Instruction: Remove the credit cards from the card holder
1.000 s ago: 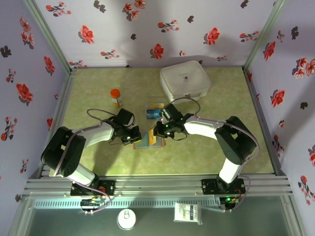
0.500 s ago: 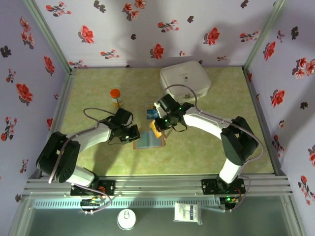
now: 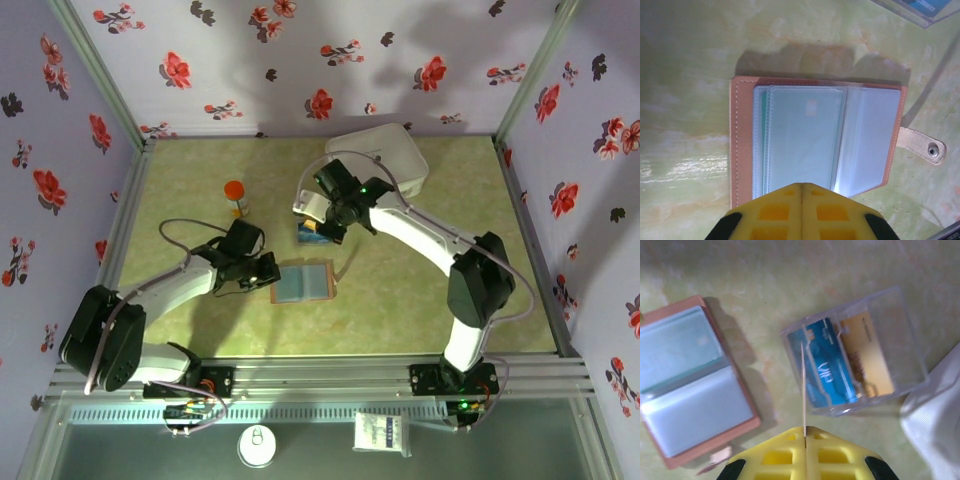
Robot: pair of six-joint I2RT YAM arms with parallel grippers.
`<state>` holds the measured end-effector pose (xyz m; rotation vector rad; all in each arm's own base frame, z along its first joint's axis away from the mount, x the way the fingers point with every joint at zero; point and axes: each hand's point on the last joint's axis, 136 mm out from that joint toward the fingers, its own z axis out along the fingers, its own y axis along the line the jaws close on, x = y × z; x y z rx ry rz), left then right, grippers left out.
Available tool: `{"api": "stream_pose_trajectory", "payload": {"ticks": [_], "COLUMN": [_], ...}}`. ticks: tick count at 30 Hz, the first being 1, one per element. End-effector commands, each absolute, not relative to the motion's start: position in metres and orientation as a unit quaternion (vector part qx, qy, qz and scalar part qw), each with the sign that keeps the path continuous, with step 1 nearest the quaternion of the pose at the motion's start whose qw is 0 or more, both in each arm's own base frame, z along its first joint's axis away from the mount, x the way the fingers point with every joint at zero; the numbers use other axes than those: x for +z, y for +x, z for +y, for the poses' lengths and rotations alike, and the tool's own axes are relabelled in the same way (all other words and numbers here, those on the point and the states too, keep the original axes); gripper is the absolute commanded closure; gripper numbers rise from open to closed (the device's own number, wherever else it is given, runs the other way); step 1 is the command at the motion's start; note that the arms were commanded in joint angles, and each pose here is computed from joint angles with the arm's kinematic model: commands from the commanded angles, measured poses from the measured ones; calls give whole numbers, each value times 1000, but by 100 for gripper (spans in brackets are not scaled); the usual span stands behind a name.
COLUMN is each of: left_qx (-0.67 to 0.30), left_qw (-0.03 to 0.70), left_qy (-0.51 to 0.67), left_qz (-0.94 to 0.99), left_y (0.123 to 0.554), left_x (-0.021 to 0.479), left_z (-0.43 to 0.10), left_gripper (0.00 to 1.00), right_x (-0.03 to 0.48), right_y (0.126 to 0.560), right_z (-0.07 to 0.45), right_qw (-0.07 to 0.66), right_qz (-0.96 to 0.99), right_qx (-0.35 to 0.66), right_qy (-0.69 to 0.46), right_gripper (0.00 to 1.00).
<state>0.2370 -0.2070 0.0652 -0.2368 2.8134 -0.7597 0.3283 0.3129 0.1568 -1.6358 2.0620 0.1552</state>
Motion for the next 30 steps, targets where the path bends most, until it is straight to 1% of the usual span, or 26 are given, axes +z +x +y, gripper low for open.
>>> {"api": "stream_pose_trajectory", "payload": {"ticks": [1, 14, 22, 27, 30], "left_qx": [-238, -222, -214, -211, -211], "left_qw": [104, 97, 92, 87, 86], "left_qy": [-84, -95, -96, -96, -96], "left_qz": [962, 966, 968, 969, 969], "left_y": [229, 222, 222, 222, 223], "left_x": [62, 57, 54, 51, 50], "left_z": [-196, -188, -185, -184, -185], "left_gripper": [95, 95, 95, 95, 95], "right_x": [151, 139, 121, 110, 105], "right_y": [342, 397, 410, 407, 408], "right_z": [305, 321, 327, 327, 325], "right_qw": [221, 210, 196, 180, 176], "right_qz": [706, 690, 690, 695, 701], "right_qx": [19, 26, 24, 32, 28], "right_qy": [-673, -692, -696, -695, -691], "right_gripper": [100, 100, 100, 100, 93]}}
